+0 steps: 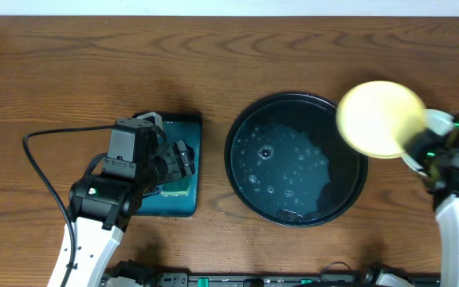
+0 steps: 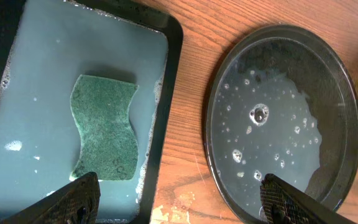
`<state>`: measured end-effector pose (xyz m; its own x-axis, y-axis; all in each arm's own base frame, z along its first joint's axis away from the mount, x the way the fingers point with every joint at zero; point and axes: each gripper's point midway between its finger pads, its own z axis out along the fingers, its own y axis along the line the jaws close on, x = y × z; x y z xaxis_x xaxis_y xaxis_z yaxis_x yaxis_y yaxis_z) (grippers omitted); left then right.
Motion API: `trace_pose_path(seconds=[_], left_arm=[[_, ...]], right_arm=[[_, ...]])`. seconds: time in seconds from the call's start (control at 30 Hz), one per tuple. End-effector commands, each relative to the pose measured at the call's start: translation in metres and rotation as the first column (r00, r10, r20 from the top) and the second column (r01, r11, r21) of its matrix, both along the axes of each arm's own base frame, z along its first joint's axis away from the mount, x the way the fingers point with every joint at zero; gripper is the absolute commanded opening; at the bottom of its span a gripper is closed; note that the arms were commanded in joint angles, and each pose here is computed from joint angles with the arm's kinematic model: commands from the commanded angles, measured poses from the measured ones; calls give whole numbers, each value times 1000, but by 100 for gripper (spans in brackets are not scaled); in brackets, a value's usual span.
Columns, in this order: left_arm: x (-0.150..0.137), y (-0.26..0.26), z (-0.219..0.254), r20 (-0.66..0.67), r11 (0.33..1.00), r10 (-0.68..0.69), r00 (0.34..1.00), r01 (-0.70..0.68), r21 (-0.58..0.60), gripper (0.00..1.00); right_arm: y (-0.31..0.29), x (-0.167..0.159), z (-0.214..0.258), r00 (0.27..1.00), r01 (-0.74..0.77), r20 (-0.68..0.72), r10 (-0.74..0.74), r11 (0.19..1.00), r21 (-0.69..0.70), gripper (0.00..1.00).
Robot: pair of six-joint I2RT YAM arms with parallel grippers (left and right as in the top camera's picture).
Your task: Clean dirty plates on tray and stack at the side
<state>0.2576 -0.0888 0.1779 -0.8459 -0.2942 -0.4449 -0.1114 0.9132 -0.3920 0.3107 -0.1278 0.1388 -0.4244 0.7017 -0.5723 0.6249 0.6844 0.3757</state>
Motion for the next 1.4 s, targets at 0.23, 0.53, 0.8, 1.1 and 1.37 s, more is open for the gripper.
trace_pose_path(seconds=[0.23, 0.53, 0.8, 1.1, 1.37], left_arm=[[3, -1, 8, 17, 1000, -5, 1000, 5, -5, 83], [3, -1, 8, 17, 1000, -5, 1000, 5, -5, 83], [3, -1, 8, 17, 1000, -5, 1000, 5, -5, 83], [3, -1, 8, 17, 1000, -5, 1000, 5, -5, 83], [3, -1, 8, 17, 1000, -5, 1000, 5, -5, 83]], right_arm=[[-104, -24, -40, 911, 412, -50, -410, 911, 26, 1], [-104, -13, -47, 957, 281, -72, -281, 960, -9, 72], [49, 28, 59, 910, -357, 292, 295, 915, 189, 80], [202, -34, 123, 613, -753, 382, 691, 658, 19, 99], [233, -75, 133, 508, -827, 379, 773, 561, -36, 99]])
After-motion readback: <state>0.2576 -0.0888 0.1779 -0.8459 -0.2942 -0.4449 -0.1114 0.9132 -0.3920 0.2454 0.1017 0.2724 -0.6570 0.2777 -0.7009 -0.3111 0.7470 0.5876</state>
